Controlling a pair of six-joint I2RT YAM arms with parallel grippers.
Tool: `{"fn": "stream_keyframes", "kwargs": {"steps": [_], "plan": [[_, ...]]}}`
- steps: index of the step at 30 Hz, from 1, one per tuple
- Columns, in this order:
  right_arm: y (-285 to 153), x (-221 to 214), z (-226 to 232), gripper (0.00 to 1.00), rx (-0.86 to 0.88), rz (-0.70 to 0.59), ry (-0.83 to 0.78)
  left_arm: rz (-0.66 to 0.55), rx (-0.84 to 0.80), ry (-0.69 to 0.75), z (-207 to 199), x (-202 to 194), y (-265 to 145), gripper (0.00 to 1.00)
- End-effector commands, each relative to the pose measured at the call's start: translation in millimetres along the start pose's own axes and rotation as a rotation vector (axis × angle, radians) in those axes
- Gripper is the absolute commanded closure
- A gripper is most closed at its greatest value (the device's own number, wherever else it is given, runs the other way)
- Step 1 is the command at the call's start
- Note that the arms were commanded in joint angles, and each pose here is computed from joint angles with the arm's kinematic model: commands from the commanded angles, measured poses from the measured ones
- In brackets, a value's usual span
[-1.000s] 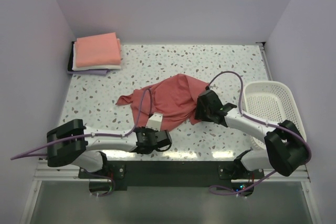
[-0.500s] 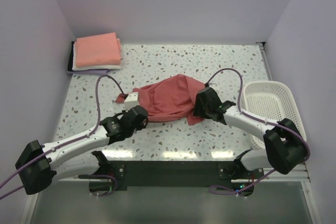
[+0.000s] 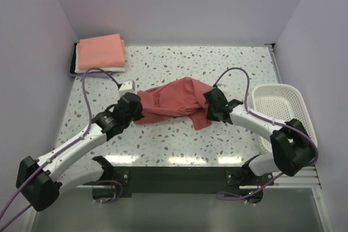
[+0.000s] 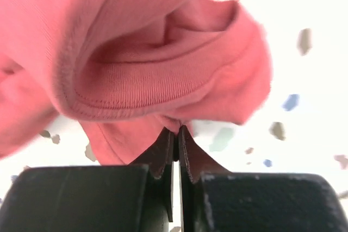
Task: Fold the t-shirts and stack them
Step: Flatten the tshirt out
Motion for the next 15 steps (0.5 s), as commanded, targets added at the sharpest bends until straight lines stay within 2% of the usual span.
{"fn": "stream_keyframes", "kwargs": {"steps": [1, 6, 11, 15], "plan": [[-41.8, 52.2, -8.2, 1.0, -0.059, -0.182, 0.041, -0.214, -0.002, -0.054, 17.2, 74.4, -27.4, 1.0], [-94.0, 94.4, -37.3, 1.0, -0.022, -0.304, 0.151, -0.397, 0.037, -0.155, 51.0, 134.5, -68.5, 1.0], [-128.7, 118.6, -52.4, 1.0, -0.021, -0.403, 0.202, -0.499, 0.082, -0.213, 68.7, 162.2, -87.0, 1.0], [-146.5, 137.1, -49.2, 1.0, 0.0, -0.453, 0.221, -0.536, 0.083, -0.232, 73.1, 183.0, -93.1, 1.0]]}}
Point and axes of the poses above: each gripper's point midway between its finger pads, its own y axis out along the fingers, its own z axis along the line the jaws close on, x = y × z, the point moved 9 cm from there along -y, back along the fingers, and after that the axes turned 9 degrees about y, right-handed, at the moved point
